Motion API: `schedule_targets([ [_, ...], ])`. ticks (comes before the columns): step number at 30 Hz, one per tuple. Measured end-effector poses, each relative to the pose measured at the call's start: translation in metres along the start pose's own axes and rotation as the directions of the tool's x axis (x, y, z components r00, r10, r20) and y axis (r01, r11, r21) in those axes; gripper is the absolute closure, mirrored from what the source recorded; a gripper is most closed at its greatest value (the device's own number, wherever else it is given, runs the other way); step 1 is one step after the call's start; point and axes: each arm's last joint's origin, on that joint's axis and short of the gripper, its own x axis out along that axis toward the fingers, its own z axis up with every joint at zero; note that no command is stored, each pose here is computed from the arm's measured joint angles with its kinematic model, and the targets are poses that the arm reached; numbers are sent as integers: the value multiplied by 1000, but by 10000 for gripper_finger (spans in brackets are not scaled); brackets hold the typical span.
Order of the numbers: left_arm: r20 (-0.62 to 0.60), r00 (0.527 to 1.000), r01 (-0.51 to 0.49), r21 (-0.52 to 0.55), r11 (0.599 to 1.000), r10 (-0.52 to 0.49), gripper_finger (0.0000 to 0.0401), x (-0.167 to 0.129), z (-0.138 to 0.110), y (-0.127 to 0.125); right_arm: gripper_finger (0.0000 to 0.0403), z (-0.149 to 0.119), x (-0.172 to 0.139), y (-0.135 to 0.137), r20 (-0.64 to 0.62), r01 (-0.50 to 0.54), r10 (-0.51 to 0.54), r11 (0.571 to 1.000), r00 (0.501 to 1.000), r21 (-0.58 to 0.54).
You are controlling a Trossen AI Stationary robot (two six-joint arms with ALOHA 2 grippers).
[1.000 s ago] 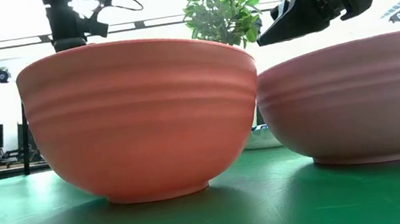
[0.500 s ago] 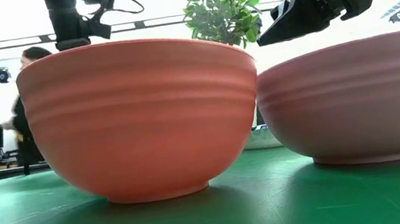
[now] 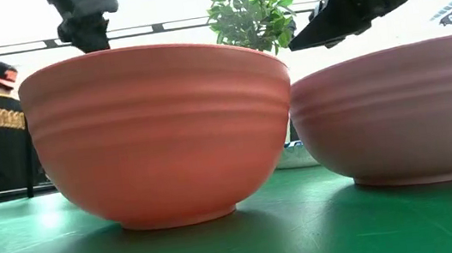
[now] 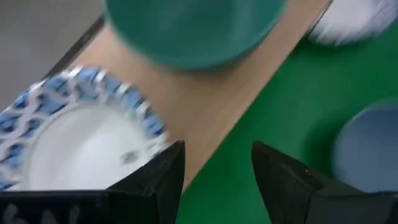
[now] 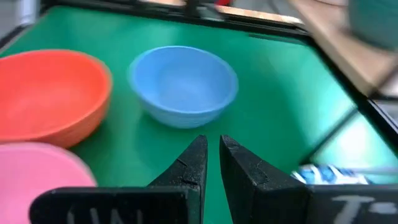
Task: Place and stack bowls onto a shelf
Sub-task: Stack the blue bowl on top of the green bowl on the shelf
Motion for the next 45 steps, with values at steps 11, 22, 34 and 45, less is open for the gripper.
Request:
schedule_targets([
  [11,305,869,327,238,915,-390,237,-15,-44,-74,371,9,0,-9,-36,124,-119,978,992,171],
  [22,229,811,438,373,818,-539,237,15,-92,-121,371,32,-5,-12,-131,122,-109,988,985,92],
  [34,4,818,530,382,757,-575,231,47,-92,-162,371,29,-6,-11,-155,117,-107,992,982,54],
  [45,-232,862,504,479,719,-450,182,72,-101,-194,371,27,-6,-10,-175,65,-54,996,983,58],
])
